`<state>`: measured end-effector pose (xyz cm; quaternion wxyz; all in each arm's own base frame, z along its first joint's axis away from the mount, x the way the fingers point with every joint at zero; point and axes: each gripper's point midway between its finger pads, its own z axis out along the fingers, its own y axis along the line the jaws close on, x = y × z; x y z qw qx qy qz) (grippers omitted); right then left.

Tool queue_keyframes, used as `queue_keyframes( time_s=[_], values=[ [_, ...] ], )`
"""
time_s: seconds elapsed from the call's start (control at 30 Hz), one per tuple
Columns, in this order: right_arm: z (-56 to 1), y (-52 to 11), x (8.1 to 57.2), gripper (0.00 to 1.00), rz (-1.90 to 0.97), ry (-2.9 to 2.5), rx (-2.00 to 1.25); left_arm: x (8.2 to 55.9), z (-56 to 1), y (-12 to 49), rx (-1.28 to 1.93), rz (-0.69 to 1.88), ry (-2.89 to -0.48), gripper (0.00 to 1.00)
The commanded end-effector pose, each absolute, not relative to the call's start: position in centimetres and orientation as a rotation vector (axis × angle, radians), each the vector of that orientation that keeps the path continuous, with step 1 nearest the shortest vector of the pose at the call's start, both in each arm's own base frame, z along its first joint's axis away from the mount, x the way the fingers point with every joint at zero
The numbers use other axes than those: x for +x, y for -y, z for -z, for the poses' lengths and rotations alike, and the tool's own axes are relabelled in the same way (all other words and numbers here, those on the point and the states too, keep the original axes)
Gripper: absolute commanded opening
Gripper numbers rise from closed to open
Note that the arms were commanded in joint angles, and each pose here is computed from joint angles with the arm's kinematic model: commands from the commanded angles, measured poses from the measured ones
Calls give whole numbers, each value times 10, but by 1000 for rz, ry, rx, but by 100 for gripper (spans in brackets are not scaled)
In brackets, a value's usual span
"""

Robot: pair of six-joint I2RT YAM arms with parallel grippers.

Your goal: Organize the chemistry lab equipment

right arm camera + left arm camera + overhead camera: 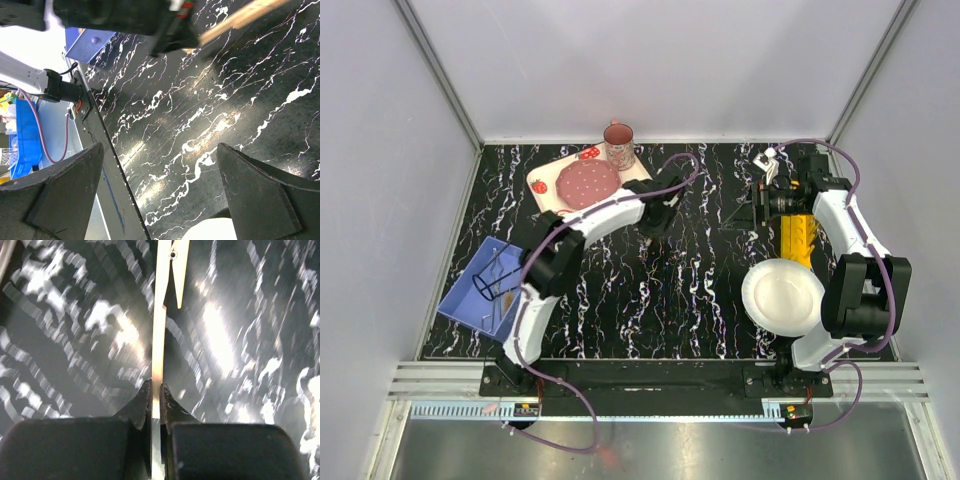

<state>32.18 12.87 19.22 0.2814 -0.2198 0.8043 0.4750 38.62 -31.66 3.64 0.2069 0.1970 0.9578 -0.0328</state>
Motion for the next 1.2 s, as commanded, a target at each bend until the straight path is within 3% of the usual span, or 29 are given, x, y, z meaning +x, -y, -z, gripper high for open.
queue_keyframes(
  time_s=[0.0, 0.2, 0.27, 0.57, 0.77, 0.93, 1.17],
  values=[
    [-206, -128, 324, 100, -1271, -2103, -616, 378, -142, 281, 456, 108, -2420, 0],
    [-204, -128, 325, 100, -1276, -2109, -616, 306, -180, 194, 262, 83, -2353, 0],
    [-202, -128, 324, 100, -1279, -2112, -614, 282, -170, 165, 180, 68, -2389, 0],
    [-197, -128, 326, 100, -1298, -2126, -605, 210, -176, 22, -516, 4, -2377, 0],
    [-199, -128, 325, 100, -1295, -2125, -611, 205, -180, -13, -732, -134, -2390, 0],
    [-199, -127, 325, 100, -1287, -2126, -614, 208, -166, -8, -1017, -40, -2400, 0],
    [-201, -129, 323, 100, -1309, -2114, -612, 236, -193, -7, -1416, 155, -2044, 0]
  ],
)
